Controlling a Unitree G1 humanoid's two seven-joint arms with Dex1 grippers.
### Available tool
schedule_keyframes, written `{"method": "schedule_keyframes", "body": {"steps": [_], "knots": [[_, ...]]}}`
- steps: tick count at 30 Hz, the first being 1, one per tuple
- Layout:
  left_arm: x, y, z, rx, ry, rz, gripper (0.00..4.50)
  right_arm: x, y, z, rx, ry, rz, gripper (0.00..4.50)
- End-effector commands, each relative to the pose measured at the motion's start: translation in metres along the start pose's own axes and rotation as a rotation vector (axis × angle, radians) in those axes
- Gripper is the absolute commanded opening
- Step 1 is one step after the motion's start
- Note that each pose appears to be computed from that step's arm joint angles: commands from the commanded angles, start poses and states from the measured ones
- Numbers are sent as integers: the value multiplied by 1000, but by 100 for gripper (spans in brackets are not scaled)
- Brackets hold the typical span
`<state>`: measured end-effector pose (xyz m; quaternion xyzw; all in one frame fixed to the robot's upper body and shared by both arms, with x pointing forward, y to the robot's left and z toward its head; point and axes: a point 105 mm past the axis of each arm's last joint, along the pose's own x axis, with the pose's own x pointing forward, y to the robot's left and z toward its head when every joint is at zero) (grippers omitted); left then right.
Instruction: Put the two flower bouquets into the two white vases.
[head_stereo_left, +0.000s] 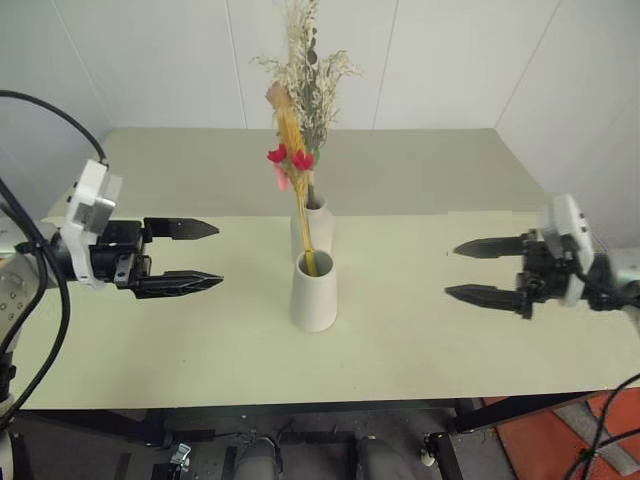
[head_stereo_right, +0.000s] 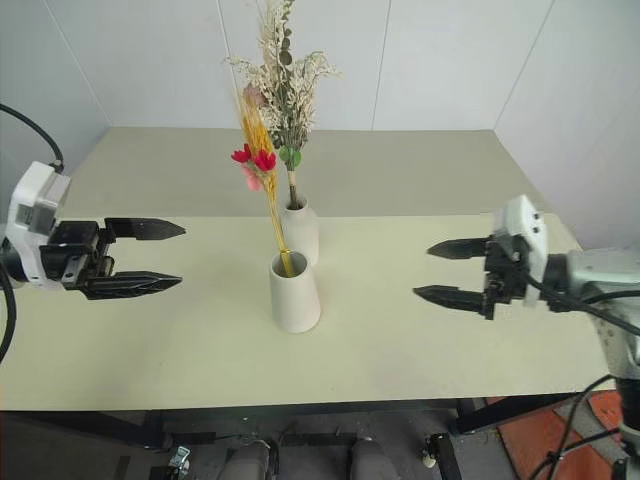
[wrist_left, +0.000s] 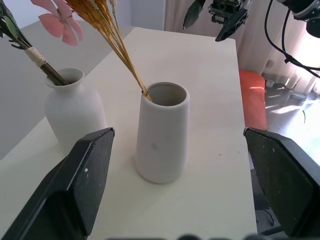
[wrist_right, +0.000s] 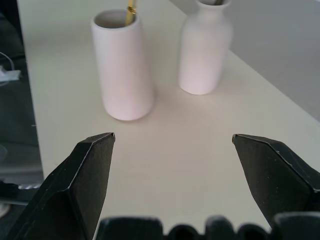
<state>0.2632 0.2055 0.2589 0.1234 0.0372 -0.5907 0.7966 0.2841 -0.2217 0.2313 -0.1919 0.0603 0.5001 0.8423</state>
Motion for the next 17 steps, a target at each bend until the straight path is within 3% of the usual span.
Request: {"method": "schedule_keyframes", "body": {"steps": [1, 17], "knots": [[-4, -3, 9, 46, -13, 8, 450, -19, -9, 10, -70, 1, -58, 448], [0, -6, 7, 33, -26, -14, 450, -24, -14, 3, -91, 35, -120, 448]]}}
